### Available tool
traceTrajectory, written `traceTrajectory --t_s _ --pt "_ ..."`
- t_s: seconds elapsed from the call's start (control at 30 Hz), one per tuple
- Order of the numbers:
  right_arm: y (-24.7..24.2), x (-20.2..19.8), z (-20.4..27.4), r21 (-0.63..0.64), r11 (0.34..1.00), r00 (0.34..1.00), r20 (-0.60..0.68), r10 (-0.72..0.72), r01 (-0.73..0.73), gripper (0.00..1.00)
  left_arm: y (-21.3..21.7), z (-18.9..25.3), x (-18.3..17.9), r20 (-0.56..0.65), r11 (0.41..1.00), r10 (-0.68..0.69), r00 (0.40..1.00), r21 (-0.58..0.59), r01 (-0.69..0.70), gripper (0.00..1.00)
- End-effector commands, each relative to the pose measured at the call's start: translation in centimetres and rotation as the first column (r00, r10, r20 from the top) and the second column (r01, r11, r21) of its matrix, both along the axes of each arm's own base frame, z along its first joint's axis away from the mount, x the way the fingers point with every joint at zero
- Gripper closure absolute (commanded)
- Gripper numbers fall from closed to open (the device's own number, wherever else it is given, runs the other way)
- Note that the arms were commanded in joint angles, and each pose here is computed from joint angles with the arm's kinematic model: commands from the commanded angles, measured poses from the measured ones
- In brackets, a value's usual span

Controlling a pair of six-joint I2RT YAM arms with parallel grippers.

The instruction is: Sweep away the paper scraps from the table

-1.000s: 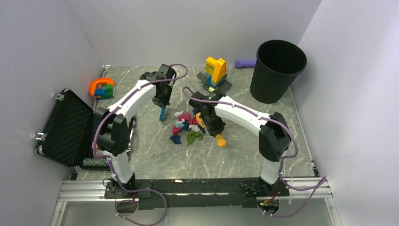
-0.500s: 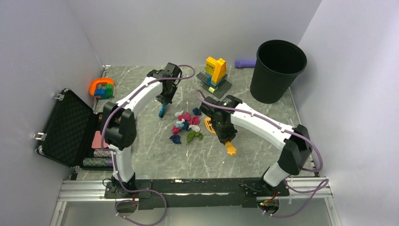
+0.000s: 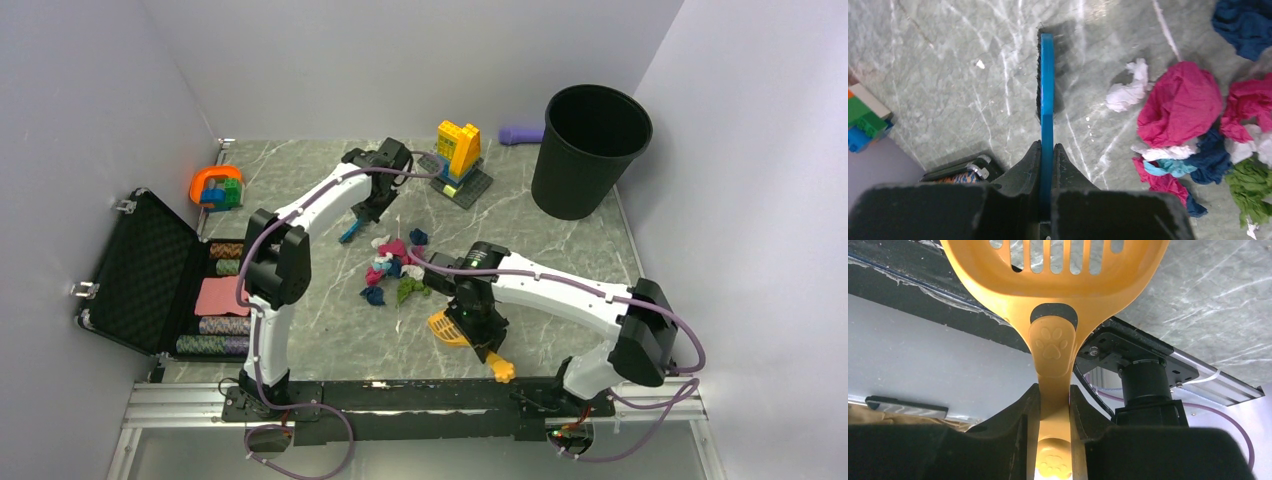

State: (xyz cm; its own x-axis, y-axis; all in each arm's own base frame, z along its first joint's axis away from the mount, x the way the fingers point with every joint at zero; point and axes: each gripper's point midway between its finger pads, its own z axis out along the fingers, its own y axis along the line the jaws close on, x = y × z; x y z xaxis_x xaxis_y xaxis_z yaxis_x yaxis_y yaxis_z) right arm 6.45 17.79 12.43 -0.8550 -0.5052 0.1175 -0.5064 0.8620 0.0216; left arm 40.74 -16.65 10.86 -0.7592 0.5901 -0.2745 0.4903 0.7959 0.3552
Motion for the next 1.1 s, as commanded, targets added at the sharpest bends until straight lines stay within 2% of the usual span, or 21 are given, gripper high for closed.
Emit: traceTrajectory --t_s 0.0,0.33,0.47,0.73,1.07 --pt "1.5 -0.2 -0.5 0.044 0.998 0.998 -0.047 0.04 -0.038 1.0 -3.0 0.5 -0.2 -0.021 0.986 -0.109 0.994 -0.133 0.105 1.0" --pt "4.0 3.3 -2.9 0.044 0.996 0.996 -0.043 0.083 -0.081 1.0 -6.1 0.3 -0.9 -0.07 0.939 -0.25 0.966 -0.262 0.224 1.0" --pt "4.5 4.9 -3.2 0.061 0.996 0.997 -0.04 0.072 -0.07 1.0 -8.2 0.3 -2.1 -0.099 0.89 -0.32 0.942 -0.372 0.264 1.0" --pt "5.9 8.0 -3.6 0.079 0.993 0.996 -0.018 0.088 -0.086 1.0 -9.5 -0.1 -3.3 -0.18 0.862 -0.355 0.917 -0.442 0.247 1.0" --pt "7.4 11.0 -4.8 0.038 0.996 0.997 0.017 0.082 -0.082 1.0 -10.4 0.2 -5.9 -0.247 0.845 -0.362 0.899 -0.495 0.204 1.0"
